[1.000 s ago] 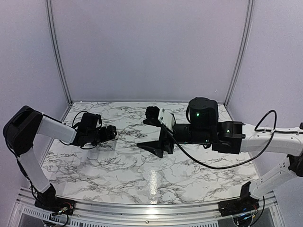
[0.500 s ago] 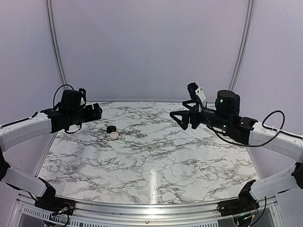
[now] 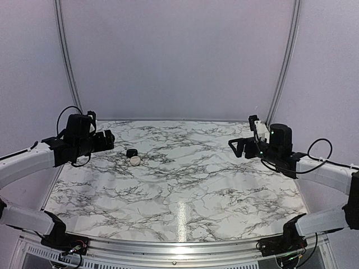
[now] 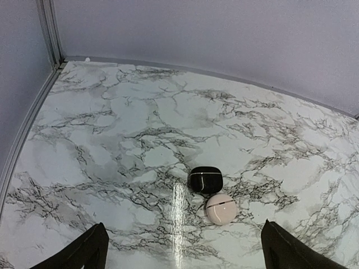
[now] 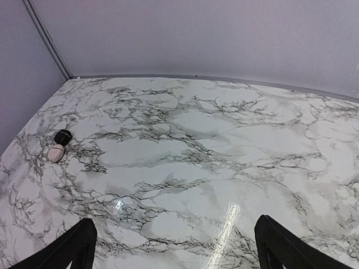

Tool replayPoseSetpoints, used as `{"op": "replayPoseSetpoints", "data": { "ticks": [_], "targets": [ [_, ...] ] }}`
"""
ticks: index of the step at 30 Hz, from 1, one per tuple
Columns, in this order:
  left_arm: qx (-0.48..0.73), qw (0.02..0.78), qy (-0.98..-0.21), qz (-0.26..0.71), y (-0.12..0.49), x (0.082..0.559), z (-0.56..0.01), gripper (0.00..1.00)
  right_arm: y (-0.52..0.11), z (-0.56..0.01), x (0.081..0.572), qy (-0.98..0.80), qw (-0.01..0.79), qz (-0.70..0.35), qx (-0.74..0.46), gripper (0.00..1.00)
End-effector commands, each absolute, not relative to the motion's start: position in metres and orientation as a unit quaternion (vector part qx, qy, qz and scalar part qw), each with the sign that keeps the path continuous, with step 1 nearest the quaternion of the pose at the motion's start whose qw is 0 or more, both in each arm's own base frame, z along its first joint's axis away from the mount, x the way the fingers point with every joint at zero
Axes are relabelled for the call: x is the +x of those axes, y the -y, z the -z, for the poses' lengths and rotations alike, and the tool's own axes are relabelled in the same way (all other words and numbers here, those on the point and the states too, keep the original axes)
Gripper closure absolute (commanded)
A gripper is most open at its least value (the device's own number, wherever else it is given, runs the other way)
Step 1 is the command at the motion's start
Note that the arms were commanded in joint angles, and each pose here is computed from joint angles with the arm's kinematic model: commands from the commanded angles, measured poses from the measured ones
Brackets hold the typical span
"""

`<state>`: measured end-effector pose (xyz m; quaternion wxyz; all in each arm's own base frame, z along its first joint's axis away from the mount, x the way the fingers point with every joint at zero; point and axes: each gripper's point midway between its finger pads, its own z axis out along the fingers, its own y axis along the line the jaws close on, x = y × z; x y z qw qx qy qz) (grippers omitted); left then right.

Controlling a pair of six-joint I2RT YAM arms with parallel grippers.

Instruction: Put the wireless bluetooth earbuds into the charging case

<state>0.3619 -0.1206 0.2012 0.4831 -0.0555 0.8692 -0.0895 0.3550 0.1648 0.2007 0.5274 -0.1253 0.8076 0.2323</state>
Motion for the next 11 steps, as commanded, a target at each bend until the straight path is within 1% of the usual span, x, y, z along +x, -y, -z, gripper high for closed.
{"op": "replayPoseSetpoints", "data": {
  "ticks": [1,6,11],
  "targets": [
    [-0.066,0.486,-0.864,0.115,0.122,0.356,-0.186,0.01,-0.149,-0.185,0.362,-0.815,0.532,-0.218,-0.071,0.02],
    [-0.062,0.496,-0.856,0.133,0.126,0.353,-0.177,0.01,-0.142,-0.161,0.358,-0.823,0.525,-0.211,-0.052,0.01],
    [-0.064,0.495,-0.857,0.129,0.124,0.353,-0.173,0.01,-0.137,-0.161,0.358,-0.819,0.534,-0.203,-0.043,0.01]
  ]
}}
